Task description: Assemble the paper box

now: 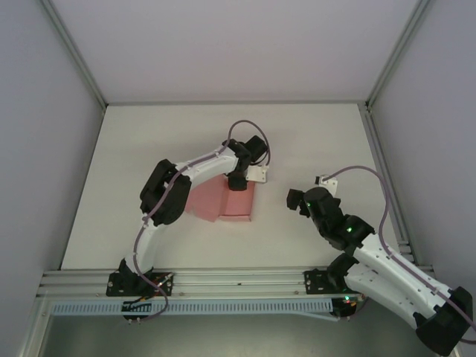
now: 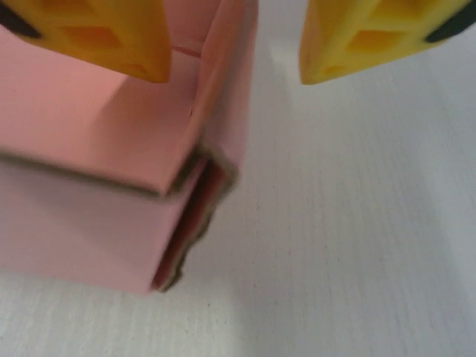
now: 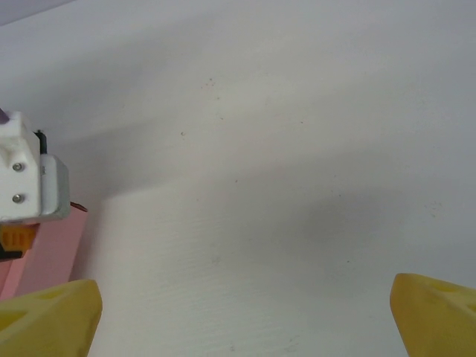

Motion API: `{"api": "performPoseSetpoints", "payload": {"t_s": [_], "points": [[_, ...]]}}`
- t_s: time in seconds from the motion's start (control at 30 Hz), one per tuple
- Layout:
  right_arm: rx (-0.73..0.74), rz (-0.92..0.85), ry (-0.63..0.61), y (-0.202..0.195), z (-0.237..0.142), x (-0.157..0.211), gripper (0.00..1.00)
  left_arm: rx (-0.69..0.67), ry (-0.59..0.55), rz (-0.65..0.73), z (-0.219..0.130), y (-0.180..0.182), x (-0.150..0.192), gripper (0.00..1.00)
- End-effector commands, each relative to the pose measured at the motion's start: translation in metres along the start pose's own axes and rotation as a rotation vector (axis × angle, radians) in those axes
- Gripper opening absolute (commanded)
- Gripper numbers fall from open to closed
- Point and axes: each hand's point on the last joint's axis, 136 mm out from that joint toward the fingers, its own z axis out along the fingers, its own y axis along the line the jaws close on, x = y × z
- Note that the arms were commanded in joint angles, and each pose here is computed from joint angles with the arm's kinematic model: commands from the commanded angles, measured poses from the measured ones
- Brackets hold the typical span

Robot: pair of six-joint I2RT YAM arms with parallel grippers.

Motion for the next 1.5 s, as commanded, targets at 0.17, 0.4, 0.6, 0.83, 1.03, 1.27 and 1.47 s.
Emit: {"api": "performPoseSetpoints", "payload": {"t_s": [0.17, 0.4, 0.6, 0.83, 1.03, 1.27, 1.47], "points": [[-0.027, 0.028, -0.016, 0.0, 0.0, 0.001, 1.0, -0.071, -0.187, -0.073, -0.052, 0.021, -0.026, 0.87], [-0.092, -0.008, -0.006, 0.013, -0.001, 0.001, 1.0, -0.175, -0.344, -0.17, -0.102, 0.03, -0.025, 1.0], [-0.129, -0.044, -0.005, 0.025, 0.001, -0.003, 1.0, -0.284, -0.528, -0.367, -0.158, 0.04, -0.016, 1.0], [-0.145, -0.168, 0.036, 0.045, 0.01, -0.01, 1.0, -0.395, -0.717, -0.836, -0.2, 0.056, 0.026, 1.0], [-0.303, -0.396, 0.088, 0.094, 0.019, -0.013, 1.0, -0.356, -0.705, -1.277, -0.188, 0.053, 0.094, 1.0], [-0.41, -0.656, 0.249, 0.14, 0.044, -0.002, 1.0, -0.313, -0.669, -1.616, -0.157, 0.023, 0.169, 1.0], [-0.446, -0.847, 0.393, 0.167, 0.083, 0.012, 0.99, -0.313, -0.684, -1.642, -0.157, 0.001, 0.186, 1.0]]}}
